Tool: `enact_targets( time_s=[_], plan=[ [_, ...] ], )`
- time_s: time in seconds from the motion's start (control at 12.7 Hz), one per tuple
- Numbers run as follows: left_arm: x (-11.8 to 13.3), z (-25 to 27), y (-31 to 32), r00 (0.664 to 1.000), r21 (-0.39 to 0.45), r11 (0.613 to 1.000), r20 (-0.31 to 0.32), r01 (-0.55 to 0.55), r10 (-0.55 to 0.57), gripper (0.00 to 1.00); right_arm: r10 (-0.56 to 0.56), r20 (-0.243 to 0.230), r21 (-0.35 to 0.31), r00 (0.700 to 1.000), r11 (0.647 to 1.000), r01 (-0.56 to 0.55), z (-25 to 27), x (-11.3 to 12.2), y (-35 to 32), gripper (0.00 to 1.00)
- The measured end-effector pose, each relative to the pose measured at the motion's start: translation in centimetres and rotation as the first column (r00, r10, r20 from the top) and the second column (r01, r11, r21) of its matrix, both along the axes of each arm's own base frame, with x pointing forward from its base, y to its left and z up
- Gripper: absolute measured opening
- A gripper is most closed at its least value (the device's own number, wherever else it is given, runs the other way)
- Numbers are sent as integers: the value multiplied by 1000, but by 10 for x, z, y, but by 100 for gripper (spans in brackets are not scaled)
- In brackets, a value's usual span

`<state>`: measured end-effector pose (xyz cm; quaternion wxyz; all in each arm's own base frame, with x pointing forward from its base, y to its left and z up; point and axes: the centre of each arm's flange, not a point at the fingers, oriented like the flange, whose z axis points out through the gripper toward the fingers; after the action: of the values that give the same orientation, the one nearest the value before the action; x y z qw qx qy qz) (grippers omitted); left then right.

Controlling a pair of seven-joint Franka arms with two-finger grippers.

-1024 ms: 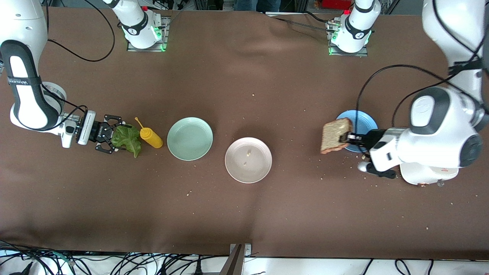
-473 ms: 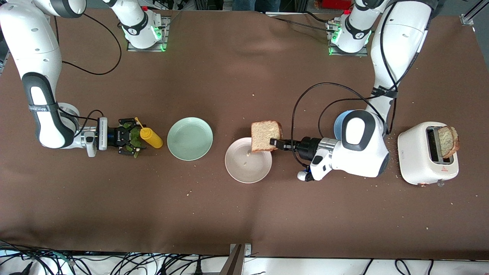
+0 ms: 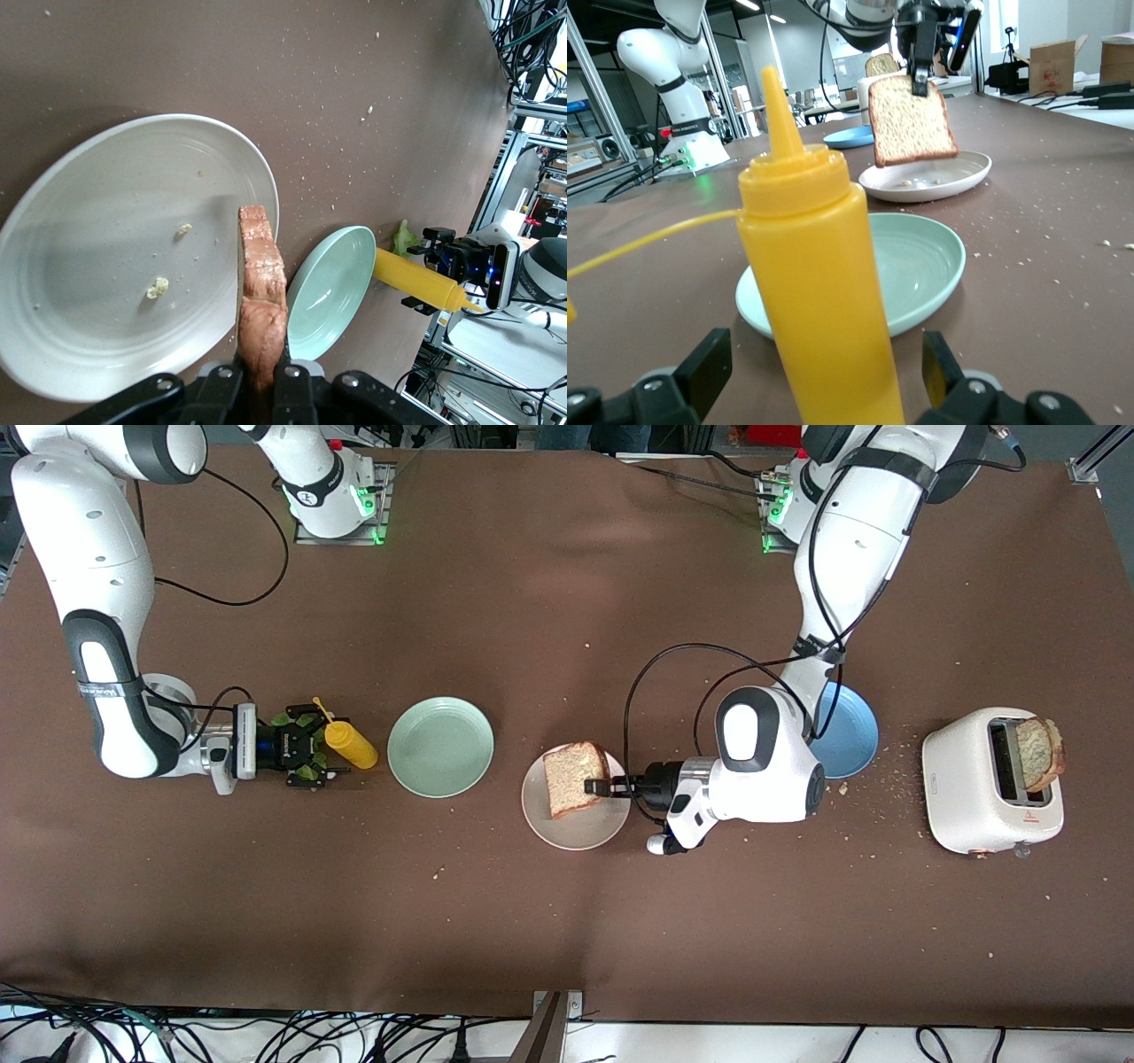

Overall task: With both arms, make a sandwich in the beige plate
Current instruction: 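Lower the bread onto the beige plate and open the left gripper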

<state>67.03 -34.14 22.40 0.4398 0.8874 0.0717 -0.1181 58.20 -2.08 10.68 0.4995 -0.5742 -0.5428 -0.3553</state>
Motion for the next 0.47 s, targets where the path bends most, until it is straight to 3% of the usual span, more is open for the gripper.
enact_targets(
  time_s=[0.16,0.47],
  plan=[
    [-2,-4,-5,1000,1,1000,23,10,-10,9,7,-1,11,1000,1000,-7,-1,0,7,89],
    [-4,-13,-15,999,23,1000,51,-10,9,9,-11,4,23,1000,1000,11,0,3,8,40]
  ],
)
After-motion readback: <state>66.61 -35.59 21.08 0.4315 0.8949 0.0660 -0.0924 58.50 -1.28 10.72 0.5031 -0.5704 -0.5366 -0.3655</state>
